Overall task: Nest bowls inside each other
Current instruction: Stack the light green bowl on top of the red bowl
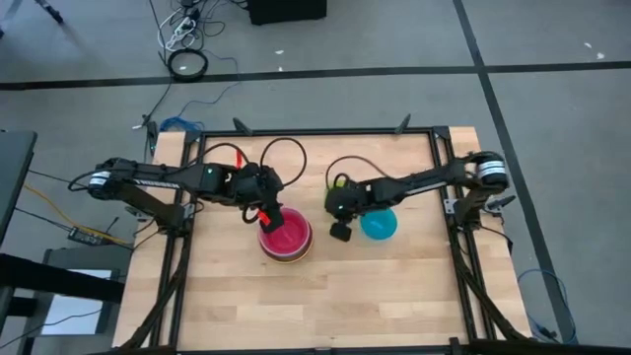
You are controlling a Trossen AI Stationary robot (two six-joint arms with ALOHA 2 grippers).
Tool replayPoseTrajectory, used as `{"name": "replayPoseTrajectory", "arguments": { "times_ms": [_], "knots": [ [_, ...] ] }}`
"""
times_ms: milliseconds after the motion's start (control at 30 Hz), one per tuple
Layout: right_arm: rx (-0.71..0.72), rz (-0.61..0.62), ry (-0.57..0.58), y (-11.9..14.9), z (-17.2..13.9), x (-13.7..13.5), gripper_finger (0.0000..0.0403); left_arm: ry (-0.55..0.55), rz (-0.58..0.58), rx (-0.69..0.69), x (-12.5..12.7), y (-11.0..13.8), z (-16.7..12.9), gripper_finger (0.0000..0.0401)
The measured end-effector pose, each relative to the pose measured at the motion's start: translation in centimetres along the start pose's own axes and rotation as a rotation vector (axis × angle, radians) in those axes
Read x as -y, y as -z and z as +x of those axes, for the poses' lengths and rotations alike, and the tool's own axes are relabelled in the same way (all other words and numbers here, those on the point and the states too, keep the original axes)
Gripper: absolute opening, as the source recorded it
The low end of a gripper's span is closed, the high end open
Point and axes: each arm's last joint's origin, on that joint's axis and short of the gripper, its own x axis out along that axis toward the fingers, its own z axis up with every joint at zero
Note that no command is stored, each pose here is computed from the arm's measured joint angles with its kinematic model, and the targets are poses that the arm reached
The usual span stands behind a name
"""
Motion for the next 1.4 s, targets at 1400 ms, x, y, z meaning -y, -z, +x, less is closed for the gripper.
{"name": "replayPoseTrajectory", "arguments": {
  "times_ms": [1400],
  "knots": [
    [0.129,-0.152,-0.082,-9.5,-6.6,-7.3,0.0160,-0.075,0.029,0.142,0.8,-0.9,-7.2,0.0202]
  ]
}}
